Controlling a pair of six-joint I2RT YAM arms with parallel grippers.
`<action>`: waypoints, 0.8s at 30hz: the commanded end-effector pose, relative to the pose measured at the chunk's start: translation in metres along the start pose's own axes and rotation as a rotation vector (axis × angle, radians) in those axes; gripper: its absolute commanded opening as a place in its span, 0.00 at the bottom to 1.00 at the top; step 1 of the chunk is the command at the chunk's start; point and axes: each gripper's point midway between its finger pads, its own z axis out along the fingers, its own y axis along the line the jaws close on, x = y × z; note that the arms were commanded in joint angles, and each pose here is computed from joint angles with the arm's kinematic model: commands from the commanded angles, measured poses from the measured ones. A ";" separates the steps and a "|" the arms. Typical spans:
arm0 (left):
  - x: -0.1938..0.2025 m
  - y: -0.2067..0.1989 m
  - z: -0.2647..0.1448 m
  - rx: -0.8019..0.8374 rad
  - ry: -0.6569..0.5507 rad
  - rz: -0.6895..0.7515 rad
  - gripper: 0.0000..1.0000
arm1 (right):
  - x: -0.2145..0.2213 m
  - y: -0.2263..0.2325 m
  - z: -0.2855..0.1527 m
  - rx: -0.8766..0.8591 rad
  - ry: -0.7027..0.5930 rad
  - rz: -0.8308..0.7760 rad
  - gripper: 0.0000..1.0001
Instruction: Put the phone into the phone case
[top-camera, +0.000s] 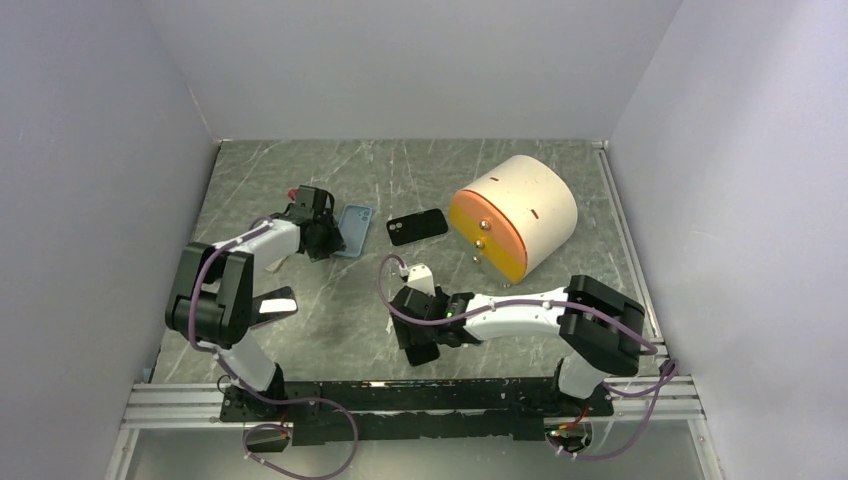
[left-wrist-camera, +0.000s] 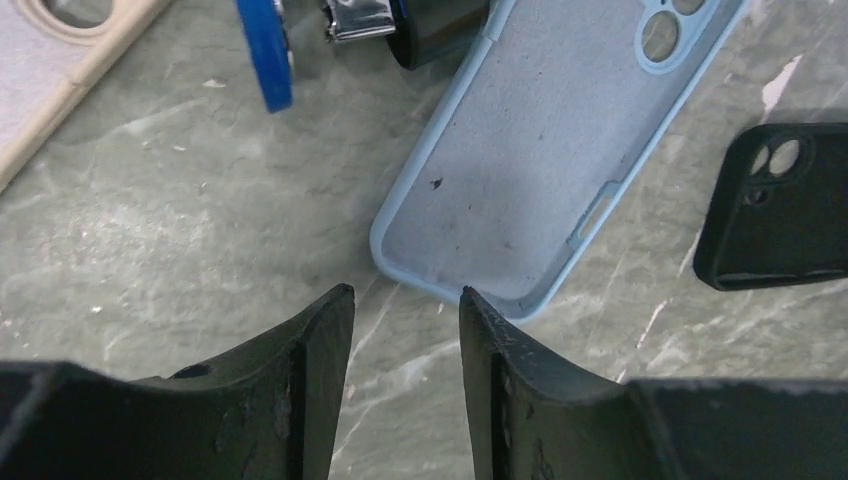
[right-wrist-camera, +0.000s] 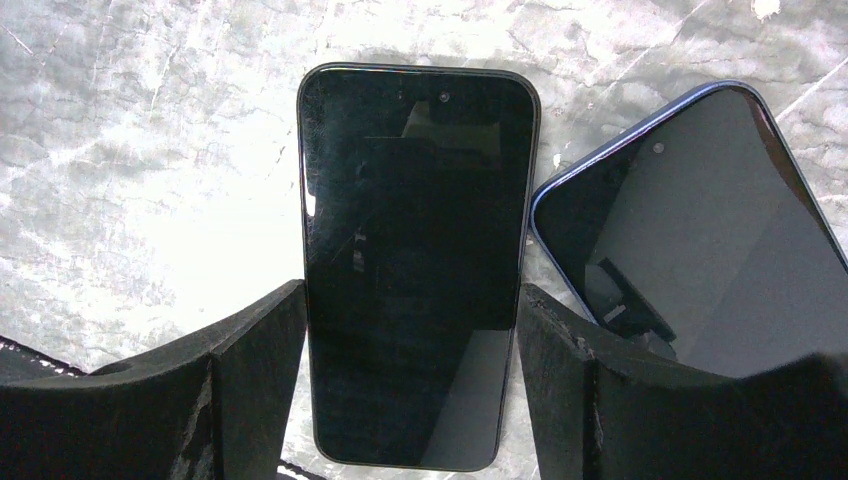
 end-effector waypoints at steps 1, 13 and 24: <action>-0.024 -0.009 0.009 -0.014 -0.073 0.020 0.49 | -0.015 0.009 -0.012 -0.046 -0.049 0.031 0.52; -0.015 -0.011 0.031 -0.007 -0.025 0.042 0.49 | -0.016 0.007 -0.013 -0.038 -0.051 0.043 0.52; -0.005 -0.012 0.032 -0.028 0.006 0.073 0.33 | -0.013 0.009 -0.012 -0.045 -0.042 0.052 0.52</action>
